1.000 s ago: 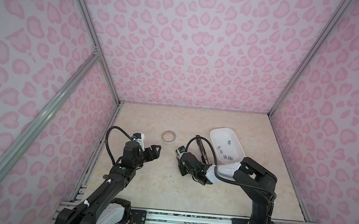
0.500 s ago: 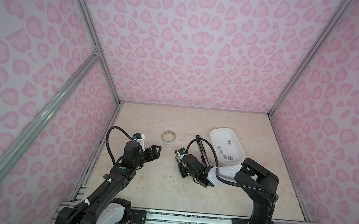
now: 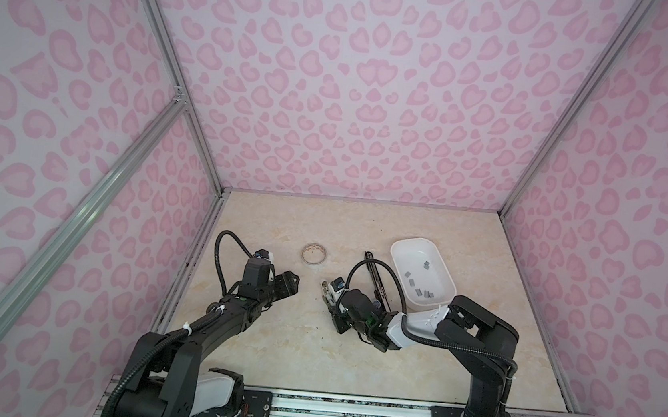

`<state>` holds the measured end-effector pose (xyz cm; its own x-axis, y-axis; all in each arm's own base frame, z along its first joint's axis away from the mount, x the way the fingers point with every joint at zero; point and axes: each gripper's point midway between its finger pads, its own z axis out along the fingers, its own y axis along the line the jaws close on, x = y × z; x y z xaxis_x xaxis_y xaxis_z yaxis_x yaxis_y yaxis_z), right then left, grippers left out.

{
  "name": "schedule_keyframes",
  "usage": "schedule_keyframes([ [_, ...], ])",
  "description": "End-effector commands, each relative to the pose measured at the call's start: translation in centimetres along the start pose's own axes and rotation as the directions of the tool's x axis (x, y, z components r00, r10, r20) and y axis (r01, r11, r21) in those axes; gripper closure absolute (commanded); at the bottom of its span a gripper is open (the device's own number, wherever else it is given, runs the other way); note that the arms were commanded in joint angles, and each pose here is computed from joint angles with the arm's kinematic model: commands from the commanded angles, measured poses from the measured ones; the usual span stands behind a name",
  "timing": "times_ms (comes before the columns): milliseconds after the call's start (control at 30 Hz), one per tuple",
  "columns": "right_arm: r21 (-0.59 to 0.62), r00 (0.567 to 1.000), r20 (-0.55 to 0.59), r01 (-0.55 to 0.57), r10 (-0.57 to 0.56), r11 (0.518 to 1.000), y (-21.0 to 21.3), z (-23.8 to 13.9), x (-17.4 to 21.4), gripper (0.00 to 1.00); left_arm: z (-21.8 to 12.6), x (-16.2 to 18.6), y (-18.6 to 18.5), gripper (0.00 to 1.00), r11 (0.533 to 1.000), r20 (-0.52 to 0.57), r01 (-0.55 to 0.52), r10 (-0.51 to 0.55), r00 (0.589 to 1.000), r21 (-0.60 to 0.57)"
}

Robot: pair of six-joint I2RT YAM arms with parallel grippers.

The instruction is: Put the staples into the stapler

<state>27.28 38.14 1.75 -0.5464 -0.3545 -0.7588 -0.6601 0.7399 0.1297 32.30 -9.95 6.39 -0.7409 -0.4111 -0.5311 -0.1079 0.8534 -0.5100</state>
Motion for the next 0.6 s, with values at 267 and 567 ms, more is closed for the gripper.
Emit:
schedule_keyframes([
  [267, -0.082, 0.998, -0.060, 0.016, -0.021, 0.997, 2.4, 0.6, 1.7, 0.84, 3.4, 0.2, -0.2, 0.29, 0.999, -0.029, -0.025, 0.024, 0.999, -0.035],
  [567, -0.094, 0.997, -0.068, 0.017, -0.024, 0.995, 2.9, 1.0, 1.7, 0.84, 4.1, 1.1, -3.6, 0.30, 0.989, -0.056, -0.114, 0.119, 0.991, 0.096],
])
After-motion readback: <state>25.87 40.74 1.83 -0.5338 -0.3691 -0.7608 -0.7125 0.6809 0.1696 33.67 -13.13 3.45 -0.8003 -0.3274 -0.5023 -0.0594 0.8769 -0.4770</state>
